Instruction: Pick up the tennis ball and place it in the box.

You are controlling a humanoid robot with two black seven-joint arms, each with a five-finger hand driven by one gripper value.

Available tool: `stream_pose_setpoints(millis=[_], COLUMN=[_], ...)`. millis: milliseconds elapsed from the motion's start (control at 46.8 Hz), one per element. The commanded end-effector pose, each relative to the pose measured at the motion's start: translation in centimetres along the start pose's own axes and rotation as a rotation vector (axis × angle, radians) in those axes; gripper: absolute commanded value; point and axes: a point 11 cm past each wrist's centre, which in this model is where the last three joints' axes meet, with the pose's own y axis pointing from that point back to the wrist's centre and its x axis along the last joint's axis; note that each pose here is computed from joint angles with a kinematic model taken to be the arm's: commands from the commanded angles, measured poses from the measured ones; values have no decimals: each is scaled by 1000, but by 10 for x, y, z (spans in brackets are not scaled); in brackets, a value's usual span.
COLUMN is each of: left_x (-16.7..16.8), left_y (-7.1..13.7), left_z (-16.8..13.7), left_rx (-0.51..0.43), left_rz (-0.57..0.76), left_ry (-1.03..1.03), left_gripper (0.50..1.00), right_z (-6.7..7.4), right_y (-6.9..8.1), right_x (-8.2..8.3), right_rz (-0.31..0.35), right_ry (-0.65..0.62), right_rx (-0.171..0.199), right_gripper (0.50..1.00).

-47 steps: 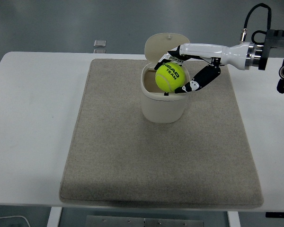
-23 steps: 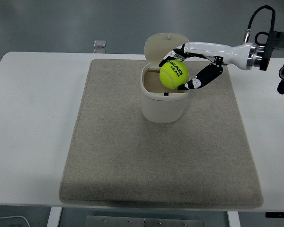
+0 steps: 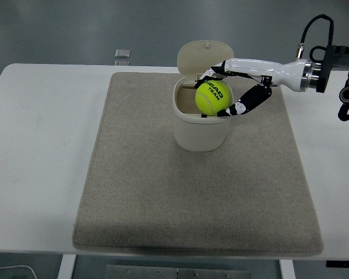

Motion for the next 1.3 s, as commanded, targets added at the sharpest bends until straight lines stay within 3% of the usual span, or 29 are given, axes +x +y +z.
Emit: stream_pose_setpoints(millis=[0,192,299,748,855,1132,1282], left_x=[0,0,0,0,0,0,0], left_y=[0,0,0,0,0,0,0], left_z=[0,0,0,0,1,1,0], left_rx=[1,1,1,1,-1,-1,1], left_rz=[0,0,0,0,0,0,0], left_ry=[0,0,0,0,0,0,0], left_gripper=[992,992,992,992,992,992,992], right_z=[0,0,0,1,-3,4,12], right_y=[0,0,1,6,9,43,59], right_x=[0,0,0,5,4,8,13], right_rz=[1,0,0,3,-24,-60,-4], right_ry=[-1,-2,-3,-13,-67,-250,-332], right_rx=[1,1,-1,-4,14,25,30], right_gripper=[823,827,860,860,860,860,860])
